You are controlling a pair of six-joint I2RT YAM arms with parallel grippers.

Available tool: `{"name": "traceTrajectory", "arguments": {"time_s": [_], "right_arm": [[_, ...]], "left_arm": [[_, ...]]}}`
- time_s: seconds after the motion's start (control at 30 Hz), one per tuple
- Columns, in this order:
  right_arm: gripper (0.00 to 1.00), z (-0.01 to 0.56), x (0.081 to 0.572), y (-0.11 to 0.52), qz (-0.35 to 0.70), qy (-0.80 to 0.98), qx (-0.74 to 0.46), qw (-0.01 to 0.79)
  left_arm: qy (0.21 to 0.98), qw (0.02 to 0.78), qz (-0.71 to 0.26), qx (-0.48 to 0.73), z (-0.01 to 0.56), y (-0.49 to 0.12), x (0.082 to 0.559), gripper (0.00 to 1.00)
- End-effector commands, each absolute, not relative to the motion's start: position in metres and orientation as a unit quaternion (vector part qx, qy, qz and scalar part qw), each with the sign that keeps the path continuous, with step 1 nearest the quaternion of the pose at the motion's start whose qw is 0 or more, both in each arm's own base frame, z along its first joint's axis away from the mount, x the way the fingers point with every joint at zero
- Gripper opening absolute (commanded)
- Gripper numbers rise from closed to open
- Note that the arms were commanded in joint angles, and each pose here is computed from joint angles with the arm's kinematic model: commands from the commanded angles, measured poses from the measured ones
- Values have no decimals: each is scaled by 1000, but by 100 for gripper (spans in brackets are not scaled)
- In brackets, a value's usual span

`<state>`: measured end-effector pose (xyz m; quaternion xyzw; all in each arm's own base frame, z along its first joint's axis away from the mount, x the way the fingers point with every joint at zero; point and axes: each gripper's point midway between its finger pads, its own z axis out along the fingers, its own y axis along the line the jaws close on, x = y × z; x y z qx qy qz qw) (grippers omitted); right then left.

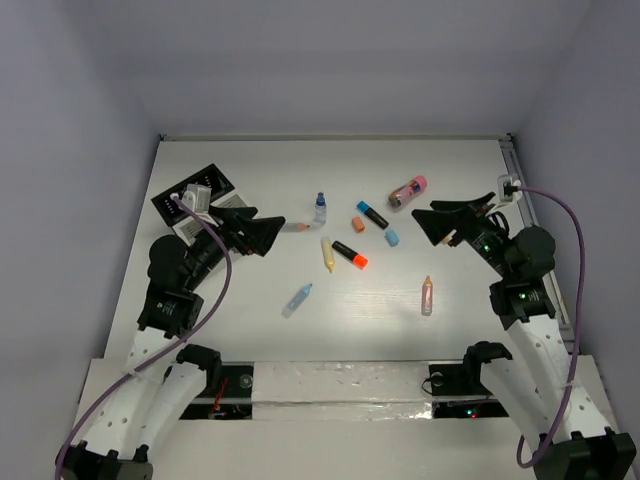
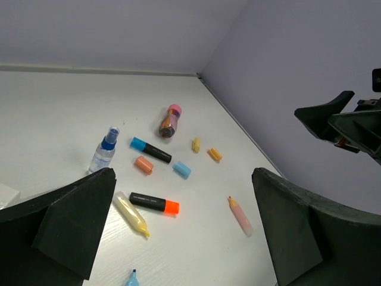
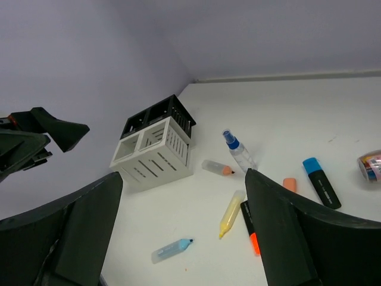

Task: Sort the stationery into containers
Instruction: Pick up the stationery from the center of the board.

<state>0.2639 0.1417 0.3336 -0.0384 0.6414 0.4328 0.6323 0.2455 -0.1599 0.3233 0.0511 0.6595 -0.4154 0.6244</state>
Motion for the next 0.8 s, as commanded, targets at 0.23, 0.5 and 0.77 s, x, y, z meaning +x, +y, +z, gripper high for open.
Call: {"name": "traceTrajectory", "arguments": {"time_s": [0.23, 0.5, 0.77], "right_arm": [[34, 344, 265, 138, 423, 632, -41, 648], [41, 329, 272, 137, 414, 654, -36, 633], [68, 320, 274, 142, 425, 662, -40, 616]], "left_arm": [[604, 645, -465, 55, 354, -173, 246, 86], [712, 614, -341, 18, 303, -217, 294, 23], [786, 587, -192, 4, 237, -229, 339, 47]]}}
